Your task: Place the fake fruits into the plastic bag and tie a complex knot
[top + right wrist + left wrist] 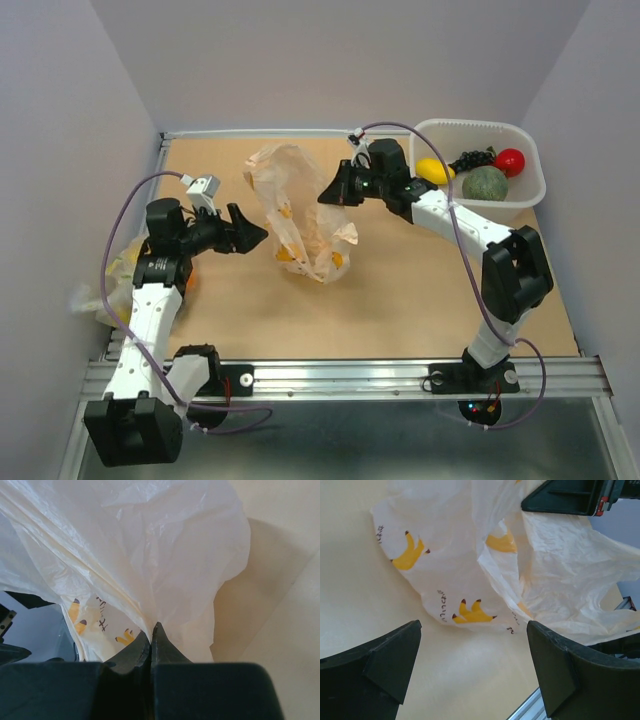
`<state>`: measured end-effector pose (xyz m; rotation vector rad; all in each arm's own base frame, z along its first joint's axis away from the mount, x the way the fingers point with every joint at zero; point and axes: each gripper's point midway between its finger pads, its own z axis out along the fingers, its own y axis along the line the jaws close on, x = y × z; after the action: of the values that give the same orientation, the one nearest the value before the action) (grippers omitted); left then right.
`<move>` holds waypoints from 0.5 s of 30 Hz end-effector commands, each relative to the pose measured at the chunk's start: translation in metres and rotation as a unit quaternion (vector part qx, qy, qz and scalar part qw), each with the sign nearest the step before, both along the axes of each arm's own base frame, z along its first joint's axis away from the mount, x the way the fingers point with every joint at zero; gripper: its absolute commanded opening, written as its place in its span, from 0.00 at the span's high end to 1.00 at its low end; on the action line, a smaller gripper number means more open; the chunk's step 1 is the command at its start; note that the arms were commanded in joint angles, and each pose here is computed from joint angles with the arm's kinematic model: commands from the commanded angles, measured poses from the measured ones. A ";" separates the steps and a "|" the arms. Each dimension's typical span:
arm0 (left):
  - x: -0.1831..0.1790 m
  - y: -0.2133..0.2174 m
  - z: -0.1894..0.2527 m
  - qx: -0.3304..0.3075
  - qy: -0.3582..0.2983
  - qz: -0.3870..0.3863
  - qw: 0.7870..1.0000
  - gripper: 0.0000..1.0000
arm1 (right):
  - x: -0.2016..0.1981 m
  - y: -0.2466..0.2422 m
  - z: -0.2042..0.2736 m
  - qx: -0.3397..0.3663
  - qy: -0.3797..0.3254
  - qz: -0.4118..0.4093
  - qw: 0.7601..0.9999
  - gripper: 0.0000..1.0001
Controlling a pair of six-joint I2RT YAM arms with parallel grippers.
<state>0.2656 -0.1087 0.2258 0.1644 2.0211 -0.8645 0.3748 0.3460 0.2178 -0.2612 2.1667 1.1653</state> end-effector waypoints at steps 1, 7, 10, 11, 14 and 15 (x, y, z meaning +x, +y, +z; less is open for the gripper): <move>0.024 -0.023 0.016 -0.026 -0.053 -0.002 0.998 0.01 | -0.004 0.014 0.009 0.050 -0.006 0.038 0.998 1.00; 0.057 -0.049 0.031 -0.082 -0.069 0.006 0.994 0.02 | -0.006 0.019 0.009 0.058 -0.007 0.058 0.997 1.00; 0.067 -0.051 0.040 -0.093 -0.081 0.010 0.992 0.16 | -0.006 0.018 0.003 0.050 -0.013 0.060 0.997 1.00; 0.068 -0.052 0.043 -0.096 -0.081 0.006 0.992 0.33 | -0.007 0.017 -0.002 0.045 -0.016 0.065 0.997 1.00; 0.068 -0.050 0.044 -0.080 -0.082 0.003 0.993 0.87 | -0.001 0.010 -0.012 0.033 -0.023 0.065 0.997 1.00; 0.069 -0.045 0.056 -0.076 -0.096 0.007 0.993 0.98 | 0.004 0.004 -0.019 0.026 -0.022 0.059 0.998 1.00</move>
<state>0.3246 -0.1574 0.2225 0.0738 1.9371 -0.9876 0.3694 0.3603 0.2130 -0.3471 2.1329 1.2954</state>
